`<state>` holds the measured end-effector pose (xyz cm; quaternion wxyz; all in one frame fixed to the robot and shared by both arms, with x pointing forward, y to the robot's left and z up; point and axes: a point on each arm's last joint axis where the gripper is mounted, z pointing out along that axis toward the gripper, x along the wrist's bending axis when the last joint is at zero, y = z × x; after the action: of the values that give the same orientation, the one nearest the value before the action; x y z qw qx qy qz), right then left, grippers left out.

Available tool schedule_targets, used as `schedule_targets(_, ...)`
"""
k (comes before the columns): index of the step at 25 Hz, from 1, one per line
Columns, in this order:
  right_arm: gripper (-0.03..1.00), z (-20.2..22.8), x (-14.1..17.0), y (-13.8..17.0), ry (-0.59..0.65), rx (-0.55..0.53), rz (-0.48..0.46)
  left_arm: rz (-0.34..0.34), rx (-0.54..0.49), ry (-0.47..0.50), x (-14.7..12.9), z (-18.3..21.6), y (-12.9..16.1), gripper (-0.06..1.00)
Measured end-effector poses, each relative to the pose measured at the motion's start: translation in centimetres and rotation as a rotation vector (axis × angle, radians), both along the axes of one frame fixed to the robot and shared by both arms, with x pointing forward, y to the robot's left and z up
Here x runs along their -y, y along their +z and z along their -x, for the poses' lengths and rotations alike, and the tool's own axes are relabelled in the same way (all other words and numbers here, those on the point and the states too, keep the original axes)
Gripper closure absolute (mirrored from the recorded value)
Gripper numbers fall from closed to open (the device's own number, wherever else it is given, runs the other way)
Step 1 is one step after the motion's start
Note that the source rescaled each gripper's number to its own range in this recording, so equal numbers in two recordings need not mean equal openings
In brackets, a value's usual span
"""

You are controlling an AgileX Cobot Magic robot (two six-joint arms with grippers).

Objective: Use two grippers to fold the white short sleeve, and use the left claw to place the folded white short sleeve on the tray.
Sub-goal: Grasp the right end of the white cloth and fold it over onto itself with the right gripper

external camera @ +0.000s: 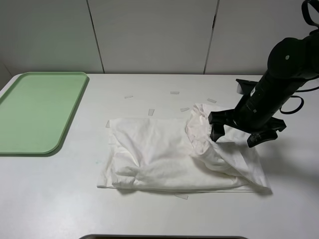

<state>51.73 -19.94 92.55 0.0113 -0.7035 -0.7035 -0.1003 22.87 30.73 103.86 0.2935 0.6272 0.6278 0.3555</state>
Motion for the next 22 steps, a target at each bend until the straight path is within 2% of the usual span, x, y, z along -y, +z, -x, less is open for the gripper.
schedule_targets(22, -0.03, 2.9, -6.9, 0.5, 0.114, -0.050, -0.197, 0.000, 0.000, 0.000, 0.0, 0.0, 0.0, -0.05)
